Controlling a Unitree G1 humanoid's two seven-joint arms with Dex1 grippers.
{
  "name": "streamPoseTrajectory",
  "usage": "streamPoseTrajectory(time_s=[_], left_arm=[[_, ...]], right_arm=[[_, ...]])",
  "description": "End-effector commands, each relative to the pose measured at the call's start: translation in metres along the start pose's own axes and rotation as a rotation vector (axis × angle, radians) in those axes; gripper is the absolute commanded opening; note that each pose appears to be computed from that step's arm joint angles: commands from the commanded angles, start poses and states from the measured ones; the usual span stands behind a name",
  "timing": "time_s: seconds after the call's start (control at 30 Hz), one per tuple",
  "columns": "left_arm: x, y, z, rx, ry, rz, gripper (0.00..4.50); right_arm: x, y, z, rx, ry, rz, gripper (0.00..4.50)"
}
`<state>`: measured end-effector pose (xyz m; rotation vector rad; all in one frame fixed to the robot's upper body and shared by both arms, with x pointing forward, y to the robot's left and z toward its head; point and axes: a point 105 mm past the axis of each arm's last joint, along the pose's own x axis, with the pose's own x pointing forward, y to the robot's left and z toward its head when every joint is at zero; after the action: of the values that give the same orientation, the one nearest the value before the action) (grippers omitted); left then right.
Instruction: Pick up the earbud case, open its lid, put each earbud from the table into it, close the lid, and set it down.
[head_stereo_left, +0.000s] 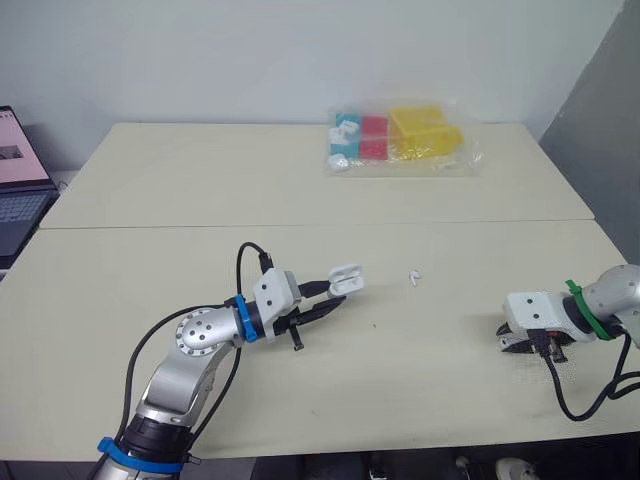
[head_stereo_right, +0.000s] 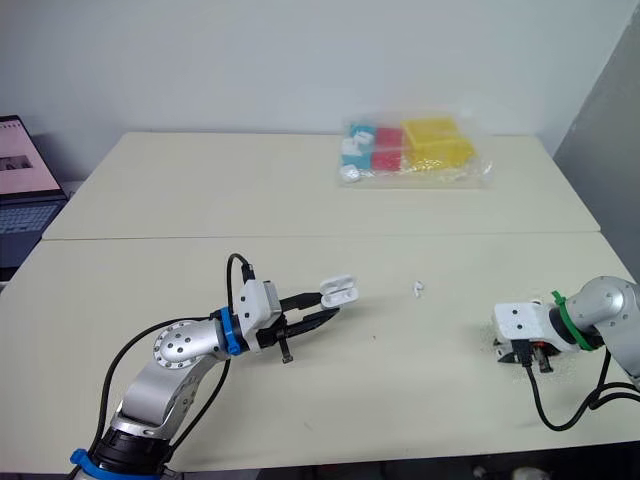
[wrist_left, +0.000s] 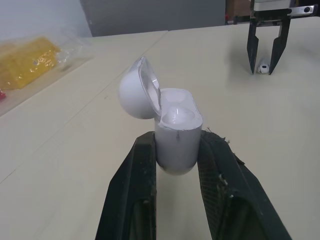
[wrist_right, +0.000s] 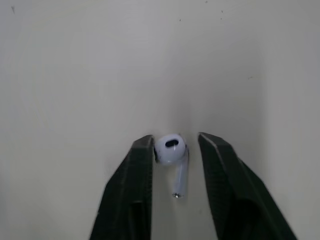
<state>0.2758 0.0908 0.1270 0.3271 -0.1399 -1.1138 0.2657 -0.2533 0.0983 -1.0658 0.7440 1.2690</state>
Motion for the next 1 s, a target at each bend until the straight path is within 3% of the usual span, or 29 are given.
streamPoseTrajectory(time_s=[0.03,0.27,0.37,0.53,1.0], left_arm=[[0.001,-0.003,0.011,0.027,-0.033,-0.007,0.78],[0.000,-0.004,0.011,0.026,-0.030,0.000,0.78],[-0.001,-0.005,0.011,0.021,-0.030,0.008,0.78],[-0.001,-0.010,0.010,0.014,-0.028,-0.001,0.78],[0.001,-0.014,0.010,0.014,-0.028,0.001,0.78]], right_arm=[[-0.010,-0.005,0.006,-0.066,-0.002,-0.027,2.85],[-0.035,-0.005,0.019,0.002,-0.017,-0.079,2.89],[-0.040,-0.004,0.017,0.083,0.108,-0.150,2.89],[-0.031,0.001,0.028,0.185,0.126,-0.140,2.89],[-0.011,-0.001,0.016,0.171,0.202,-0.084,2.89]])
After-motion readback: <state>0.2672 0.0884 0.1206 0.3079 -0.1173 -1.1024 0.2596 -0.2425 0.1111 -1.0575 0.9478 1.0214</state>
